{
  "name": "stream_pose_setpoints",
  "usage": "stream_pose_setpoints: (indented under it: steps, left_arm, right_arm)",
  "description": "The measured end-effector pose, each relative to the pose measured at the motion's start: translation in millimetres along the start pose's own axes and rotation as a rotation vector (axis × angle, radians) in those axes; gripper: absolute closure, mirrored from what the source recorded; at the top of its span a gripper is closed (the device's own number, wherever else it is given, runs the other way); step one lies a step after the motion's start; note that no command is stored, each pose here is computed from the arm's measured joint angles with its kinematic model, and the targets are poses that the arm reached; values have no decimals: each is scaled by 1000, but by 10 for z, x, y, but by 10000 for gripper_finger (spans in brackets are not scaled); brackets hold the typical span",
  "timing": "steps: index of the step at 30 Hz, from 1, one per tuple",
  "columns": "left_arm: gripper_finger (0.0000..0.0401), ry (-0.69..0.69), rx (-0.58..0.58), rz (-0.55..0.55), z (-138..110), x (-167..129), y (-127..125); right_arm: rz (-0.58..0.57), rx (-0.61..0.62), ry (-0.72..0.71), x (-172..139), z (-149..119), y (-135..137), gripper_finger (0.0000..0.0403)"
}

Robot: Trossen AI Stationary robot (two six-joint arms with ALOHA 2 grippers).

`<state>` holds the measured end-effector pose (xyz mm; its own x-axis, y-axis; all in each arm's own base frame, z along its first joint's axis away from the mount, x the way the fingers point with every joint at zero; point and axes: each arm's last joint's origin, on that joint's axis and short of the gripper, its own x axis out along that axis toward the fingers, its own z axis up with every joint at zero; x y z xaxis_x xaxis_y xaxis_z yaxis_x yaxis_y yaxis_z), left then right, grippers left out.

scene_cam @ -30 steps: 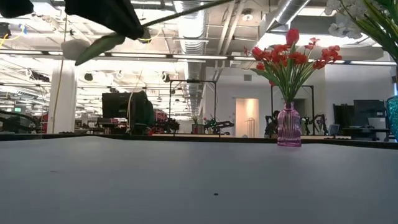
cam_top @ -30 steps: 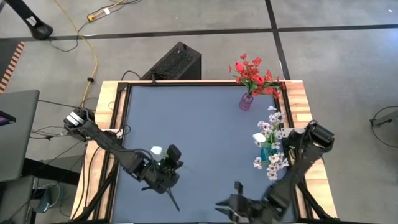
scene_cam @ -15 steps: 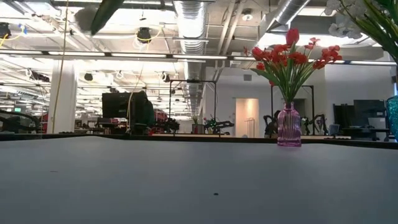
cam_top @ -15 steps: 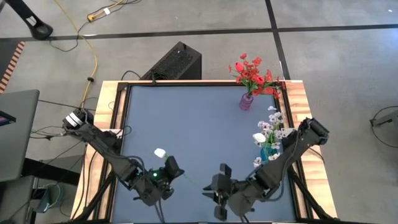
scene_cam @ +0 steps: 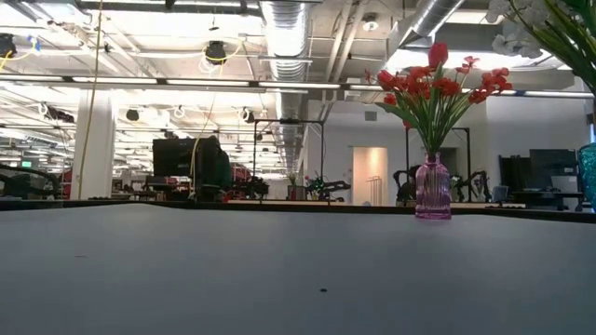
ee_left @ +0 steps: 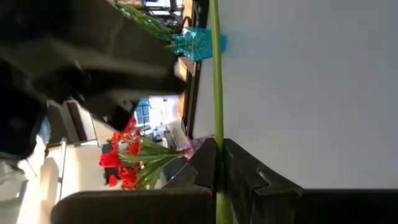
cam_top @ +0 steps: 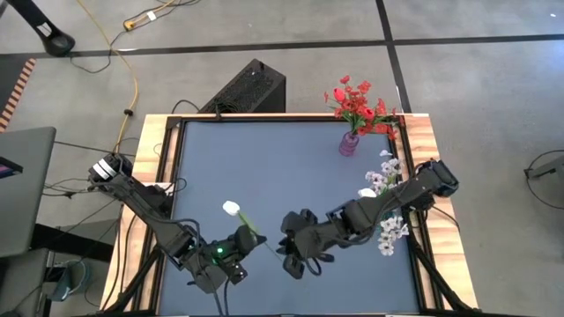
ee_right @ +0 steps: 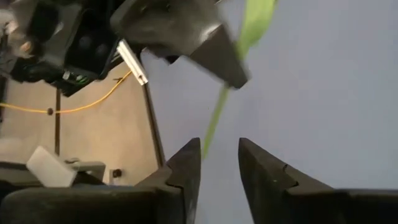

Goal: Sort flowers into vase by color
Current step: Put the white tulip into the blue vase

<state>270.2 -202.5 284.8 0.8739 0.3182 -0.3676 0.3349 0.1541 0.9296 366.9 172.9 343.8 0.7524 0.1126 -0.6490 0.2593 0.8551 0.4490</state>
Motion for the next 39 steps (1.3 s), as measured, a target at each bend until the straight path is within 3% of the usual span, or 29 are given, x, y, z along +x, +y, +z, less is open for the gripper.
stream_pose_setpoints:
  steps: [8,15,32,39]
  left_arm:
    - [401,16,19,1,-30,42,18]
    - [401,47,17,-1,-105,147,62]
    - [401,49,19,26,-103,166,105]
    - [401,52,23,28,-104,167,106]
  right_arm:
    - [-20,1,20,65,32,-73,217]
    - [-13,-14,20,75,48,-83,208]
    - [-27,-7,36,98,106,-164,238]
    - [-26,-7,37,98,105,-163,291]
